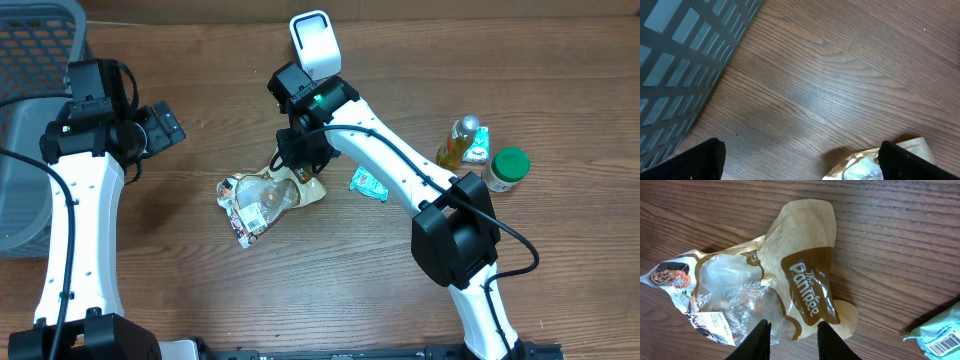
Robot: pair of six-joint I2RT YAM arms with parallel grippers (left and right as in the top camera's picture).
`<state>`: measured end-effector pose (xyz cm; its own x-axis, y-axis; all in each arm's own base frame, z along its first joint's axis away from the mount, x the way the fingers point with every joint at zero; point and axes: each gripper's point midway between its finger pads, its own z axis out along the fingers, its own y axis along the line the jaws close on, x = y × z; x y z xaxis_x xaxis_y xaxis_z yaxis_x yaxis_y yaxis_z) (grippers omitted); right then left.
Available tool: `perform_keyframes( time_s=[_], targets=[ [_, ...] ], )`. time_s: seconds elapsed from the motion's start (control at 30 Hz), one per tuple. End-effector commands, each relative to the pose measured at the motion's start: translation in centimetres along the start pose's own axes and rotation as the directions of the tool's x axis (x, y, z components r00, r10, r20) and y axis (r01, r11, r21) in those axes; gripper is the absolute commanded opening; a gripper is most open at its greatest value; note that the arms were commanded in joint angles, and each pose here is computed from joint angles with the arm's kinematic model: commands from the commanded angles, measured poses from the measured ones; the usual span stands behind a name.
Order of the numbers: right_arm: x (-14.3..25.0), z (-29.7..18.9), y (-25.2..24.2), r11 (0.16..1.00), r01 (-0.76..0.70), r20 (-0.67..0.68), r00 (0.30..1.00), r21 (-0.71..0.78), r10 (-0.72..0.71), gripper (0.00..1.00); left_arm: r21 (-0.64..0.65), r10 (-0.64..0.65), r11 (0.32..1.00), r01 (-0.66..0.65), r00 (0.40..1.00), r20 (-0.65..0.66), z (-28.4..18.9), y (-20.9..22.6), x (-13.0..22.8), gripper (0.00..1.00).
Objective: Scan the item barcode
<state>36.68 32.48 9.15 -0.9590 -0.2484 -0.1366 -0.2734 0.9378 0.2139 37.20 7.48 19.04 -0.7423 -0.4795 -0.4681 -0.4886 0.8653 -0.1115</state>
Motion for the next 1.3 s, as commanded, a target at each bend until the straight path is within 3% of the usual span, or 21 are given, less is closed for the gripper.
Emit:
perform_keyframes(
  time_s=[0.0, 0.67, 1.03, 1.13, 1.27],
  targets=[
    [-0.2, -1.1, 0.0, 1.0, 0.005, 0.028, 1.0, -0.001, -0.005, 0.28, 0.002, 0.01, 1.0, -0.01, 1.0, 0.017, -0.4, 0.0, -0.4, 1.0],
    [-0.7, -2.6, -0.1, 1.0, 0.006, 0.059, 0.998, -0.013, -0.005, 0.3, 0.003, 0.01, 1.0, -0.01, 1.0, 0.017, -0.4, 0.0, -0.4, 1.0],
    [-1.8, -4.1, -2.8, 0.997, -0.06, 0.059, 0.996, -0.055, 0.063, 0.32, 0.003, 0.01, 1.0, -0.01, 1.0, 0.017, -0.4, 0.0, -0.4, 1.0],
    [-1.9, -4.1, -3.1, 0.996, -0.064, 0.059, 0.996, -0.058, 0.067, 0.35, 0.003, 0.01, 1.0, -0.01, 1.0, 0.017, -0.4, 0.0, -0.4, 1.0],
    [-1.7, -4.1, -3.4, 0.996, -0.071, 0.047, 0.996, -0.055, 0.074, 0.54, 0.002, 0.01, 1.0, -0.01, 1.0, 0.017, -0.4, 0.0, -0.4, 1.0]
  ],
)
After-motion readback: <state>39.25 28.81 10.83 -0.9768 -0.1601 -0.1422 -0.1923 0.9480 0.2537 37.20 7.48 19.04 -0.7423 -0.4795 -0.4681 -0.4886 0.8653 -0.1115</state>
